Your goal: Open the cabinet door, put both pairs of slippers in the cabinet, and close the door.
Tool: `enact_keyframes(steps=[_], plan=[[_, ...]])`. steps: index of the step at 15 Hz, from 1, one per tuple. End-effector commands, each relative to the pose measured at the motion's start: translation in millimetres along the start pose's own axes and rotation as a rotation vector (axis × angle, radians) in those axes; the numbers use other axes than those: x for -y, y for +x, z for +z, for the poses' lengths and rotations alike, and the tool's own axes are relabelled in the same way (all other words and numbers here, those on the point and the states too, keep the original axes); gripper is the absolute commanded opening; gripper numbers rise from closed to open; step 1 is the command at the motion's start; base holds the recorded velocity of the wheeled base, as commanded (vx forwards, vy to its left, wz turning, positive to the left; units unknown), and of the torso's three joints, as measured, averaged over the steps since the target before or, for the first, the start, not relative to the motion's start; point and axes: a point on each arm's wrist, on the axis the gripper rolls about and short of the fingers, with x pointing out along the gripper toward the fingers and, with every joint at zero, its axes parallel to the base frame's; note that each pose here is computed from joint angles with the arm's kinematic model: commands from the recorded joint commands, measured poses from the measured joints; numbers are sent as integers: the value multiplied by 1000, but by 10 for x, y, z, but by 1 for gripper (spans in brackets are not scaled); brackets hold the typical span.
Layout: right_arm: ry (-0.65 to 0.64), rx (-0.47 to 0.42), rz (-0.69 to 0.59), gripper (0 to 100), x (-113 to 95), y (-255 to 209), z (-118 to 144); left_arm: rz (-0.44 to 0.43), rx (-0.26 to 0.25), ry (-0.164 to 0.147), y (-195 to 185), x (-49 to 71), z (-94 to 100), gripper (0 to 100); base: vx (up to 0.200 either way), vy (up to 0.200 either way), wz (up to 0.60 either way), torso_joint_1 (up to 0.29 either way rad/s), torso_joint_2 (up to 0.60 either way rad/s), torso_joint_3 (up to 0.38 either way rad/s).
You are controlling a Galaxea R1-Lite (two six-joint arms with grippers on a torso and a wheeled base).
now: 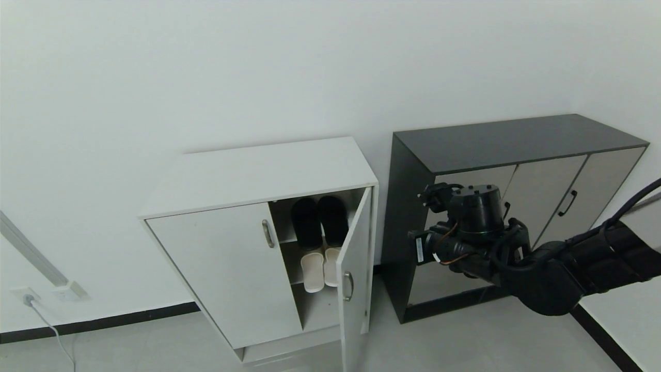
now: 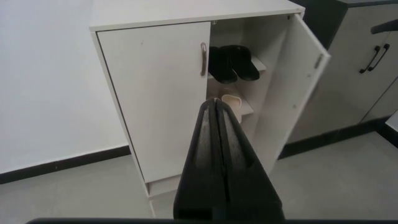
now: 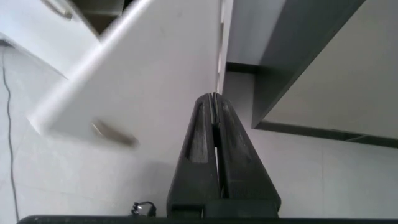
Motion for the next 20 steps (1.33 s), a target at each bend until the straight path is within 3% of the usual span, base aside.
enact_keyframes(steps=[1, 4, 12, 20], plan=[[-5, 1, 10, 0, -32, -42, 1, 0, 0, 0, 0, 0, -1, 0, 0, 0, 0, 0, 0, 0], [-5, 1, 16, 0, -51, -35, -1, -1, 1, 0, 0, 0, 1, 0, 0, 0, 0, 0, 0, 0], [-11, 4, 45, 0, -107, -66, 7, 0, 1, -2, 0, 0, 1, 0, 0, 0, 600, 3, 4, 1], [-12, 35, 87, 0, -101, -160, -161, 0, 1, 0, 0, 0, 1, 0, 0, 0, 0, 0, 0, 0]])
